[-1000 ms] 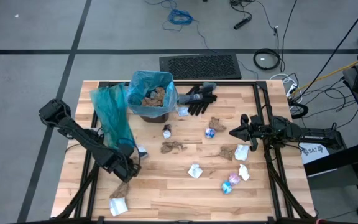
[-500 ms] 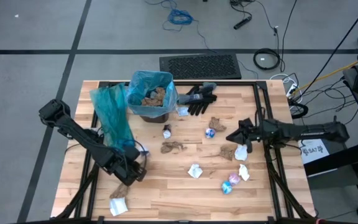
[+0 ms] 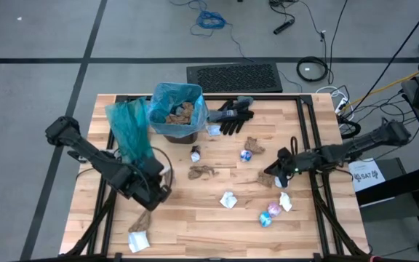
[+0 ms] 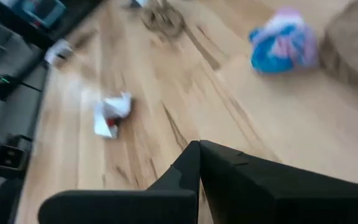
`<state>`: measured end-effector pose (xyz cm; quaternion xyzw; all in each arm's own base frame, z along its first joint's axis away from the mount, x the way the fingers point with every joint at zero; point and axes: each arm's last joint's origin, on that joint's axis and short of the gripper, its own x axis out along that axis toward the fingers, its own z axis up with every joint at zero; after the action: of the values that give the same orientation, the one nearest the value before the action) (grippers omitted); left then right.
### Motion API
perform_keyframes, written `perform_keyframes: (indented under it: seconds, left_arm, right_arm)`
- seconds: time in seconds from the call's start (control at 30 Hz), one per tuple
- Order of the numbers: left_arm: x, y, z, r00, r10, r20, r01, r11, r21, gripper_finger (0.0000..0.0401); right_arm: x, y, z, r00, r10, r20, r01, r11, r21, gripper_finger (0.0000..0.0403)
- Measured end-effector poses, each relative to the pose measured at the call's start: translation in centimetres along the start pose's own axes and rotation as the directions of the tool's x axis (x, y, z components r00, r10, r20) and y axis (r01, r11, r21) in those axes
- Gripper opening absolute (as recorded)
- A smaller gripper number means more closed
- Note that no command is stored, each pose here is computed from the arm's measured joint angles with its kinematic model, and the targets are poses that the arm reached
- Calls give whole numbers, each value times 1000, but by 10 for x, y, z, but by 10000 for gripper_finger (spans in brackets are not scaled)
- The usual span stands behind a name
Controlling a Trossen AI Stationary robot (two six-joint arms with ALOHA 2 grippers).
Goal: Place trash/remove bag and relplace
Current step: Put the brown napkin into the trash bin
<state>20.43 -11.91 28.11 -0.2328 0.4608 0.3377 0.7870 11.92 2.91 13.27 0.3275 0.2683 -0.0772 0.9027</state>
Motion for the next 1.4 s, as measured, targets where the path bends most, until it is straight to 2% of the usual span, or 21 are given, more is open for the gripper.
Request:
perform_keyframes:
  seconds: [0.23,0.47,0.6,0.8,0.87,0.93,1.0,1.1,1.2,1.27,1.4]
  left_arm:
    - [-43,9,44,990,26,141,-36,997,67,0]
    - [-90,33,85,919,13,393,-46,996,74,0]
    - [-91,51,105,889,97,448,-147,986,79,0]
    - [-75,74,147,857,238,457,-315,944,100,0]
    - [-69,81,168,873,201,445,-297,941,159,0]
    - [-62,89,188,900,104,423,-220,946,236,0]
    - [-56,101,203,918,23,396,-135,957,258,0]
    - [-51,125,214,937,2,349,-82,974,213,0]
    - [-47,141,216,957,-5,289,-43,986,162,10]
    - [-44,146,218,961,-7,278,-29,992,125,23]
    - [-38,149,220,964,-33,265,2,993,117,54]
  right_arm:
    - [-5,35,14,983,-142,-120,137,989,-50,0]
    - [7,73,24,973,-197,-121,175,970,-171,0]
    - [18,84,22,967,-214,-138,187,964,-188,0]
    - [32,92,16,975,-174,-136,156,978,-136,0]
    - [34,93,15,977,-167,-134,149,980,-129,0]
    - [36,95,16,980,-158,-118,147,984,-100,0]
    - [37,95,17,982,-171,-78,166,984,-68,0]
    - [37,95,19,982,-188,-12,187,981,-53,0]
    - [37,96,22,980,-196,42,199,973,-112,0]
    - [38,96,23,977,-205,57,211,966,-151,0]
    - [39,94,25,975,-214,62,222,959,-178,0]
